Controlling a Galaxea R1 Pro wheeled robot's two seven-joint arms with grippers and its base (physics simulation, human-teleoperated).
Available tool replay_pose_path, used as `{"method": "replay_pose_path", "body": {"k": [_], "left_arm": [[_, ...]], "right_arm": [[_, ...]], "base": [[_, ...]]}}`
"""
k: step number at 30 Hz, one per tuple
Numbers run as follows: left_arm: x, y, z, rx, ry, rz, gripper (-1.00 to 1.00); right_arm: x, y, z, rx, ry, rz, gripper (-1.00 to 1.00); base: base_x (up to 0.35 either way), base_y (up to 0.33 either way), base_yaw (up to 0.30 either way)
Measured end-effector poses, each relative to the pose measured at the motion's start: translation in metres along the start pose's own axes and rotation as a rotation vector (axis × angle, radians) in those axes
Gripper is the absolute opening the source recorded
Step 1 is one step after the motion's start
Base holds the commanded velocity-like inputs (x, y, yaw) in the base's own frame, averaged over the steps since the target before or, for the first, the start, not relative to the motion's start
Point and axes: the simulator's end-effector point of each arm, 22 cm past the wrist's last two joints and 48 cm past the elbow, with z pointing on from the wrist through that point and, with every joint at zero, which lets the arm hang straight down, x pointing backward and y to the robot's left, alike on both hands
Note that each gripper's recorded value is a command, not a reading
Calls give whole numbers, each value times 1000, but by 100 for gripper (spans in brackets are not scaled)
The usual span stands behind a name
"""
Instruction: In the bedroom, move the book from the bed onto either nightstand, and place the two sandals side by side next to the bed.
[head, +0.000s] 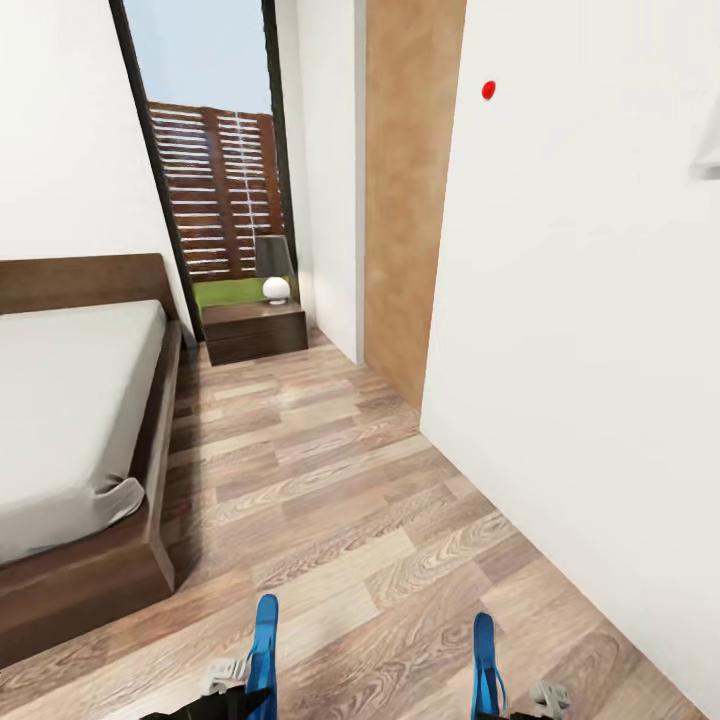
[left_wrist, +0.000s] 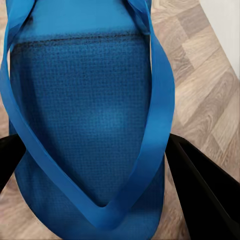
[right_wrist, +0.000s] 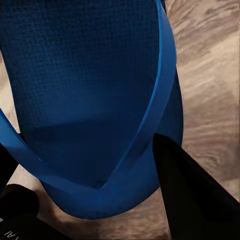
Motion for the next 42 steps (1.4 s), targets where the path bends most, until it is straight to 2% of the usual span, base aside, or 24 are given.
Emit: {"method": "replay_pose_path", "body": {"k": [11,19,37,42], "left_arm": [[0,0,0,0,1,0,-100],[0,0,0,0,1,1,-100],[0,0,0,0,0,0,-100],[0,0,0,0,0,0,-100]], "right_arm": [[0,0,0,0,1,-1,-100],[0,0,0,0,2,-2,-100],[0,0,0,0,2,-2,-100],[0,0,0,0,2,-2,-100]], "base": [[325,-61,30],[326,-3,140],[325,0,4],[325,0,159]]}}
